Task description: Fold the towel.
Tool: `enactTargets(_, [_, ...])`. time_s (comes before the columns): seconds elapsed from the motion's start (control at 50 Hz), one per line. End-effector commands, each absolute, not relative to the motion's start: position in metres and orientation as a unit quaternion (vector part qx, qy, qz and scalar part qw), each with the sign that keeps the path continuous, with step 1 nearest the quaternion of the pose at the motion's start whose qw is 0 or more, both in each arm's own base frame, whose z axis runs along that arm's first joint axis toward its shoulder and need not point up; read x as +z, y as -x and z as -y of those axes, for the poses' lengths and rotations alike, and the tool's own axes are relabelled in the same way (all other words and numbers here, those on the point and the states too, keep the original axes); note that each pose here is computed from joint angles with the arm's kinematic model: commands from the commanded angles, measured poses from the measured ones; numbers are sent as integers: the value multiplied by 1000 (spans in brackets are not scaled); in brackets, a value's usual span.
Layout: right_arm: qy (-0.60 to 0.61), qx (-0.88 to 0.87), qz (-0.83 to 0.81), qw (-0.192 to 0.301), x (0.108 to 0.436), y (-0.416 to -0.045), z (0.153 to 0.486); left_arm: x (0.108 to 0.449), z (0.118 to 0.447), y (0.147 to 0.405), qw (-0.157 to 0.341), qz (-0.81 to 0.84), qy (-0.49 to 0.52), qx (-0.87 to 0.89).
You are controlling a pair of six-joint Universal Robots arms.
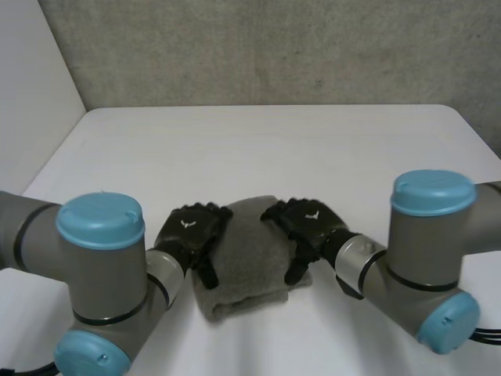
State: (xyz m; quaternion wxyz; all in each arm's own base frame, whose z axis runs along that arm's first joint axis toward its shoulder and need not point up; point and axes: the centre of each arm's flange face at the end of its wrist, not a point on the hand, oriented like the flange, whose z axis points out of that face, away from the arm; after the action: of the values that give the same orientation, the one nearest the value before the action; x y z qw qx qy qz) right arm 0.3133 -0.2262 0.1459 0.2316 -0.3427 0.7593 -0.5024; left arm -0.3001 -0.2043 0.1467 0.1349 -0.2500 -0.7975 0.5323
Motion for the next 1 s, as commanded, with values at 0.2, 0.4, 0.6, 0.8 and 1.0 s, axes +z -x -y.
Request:
enactTargets(0.2, [364,-574,-708,191,201,-318,244,179,207,310,139,769,244,574])
enactTargets(0.4, [172,-747,-636,95,334,-255,274,323,253,254,131,676,142,711])
enactTargets(0.6, [177,-693,-697,48,346,-229,267,346,259,224,171,708,119,675])
enactTargets(0.8, [176,-699,-692,51,341,-232,271,343,253,222,178,710,119,670])
enactTargets(1.0, [175,-707,-683,53,341,-233,271,346,252,225,180,703,126,676])
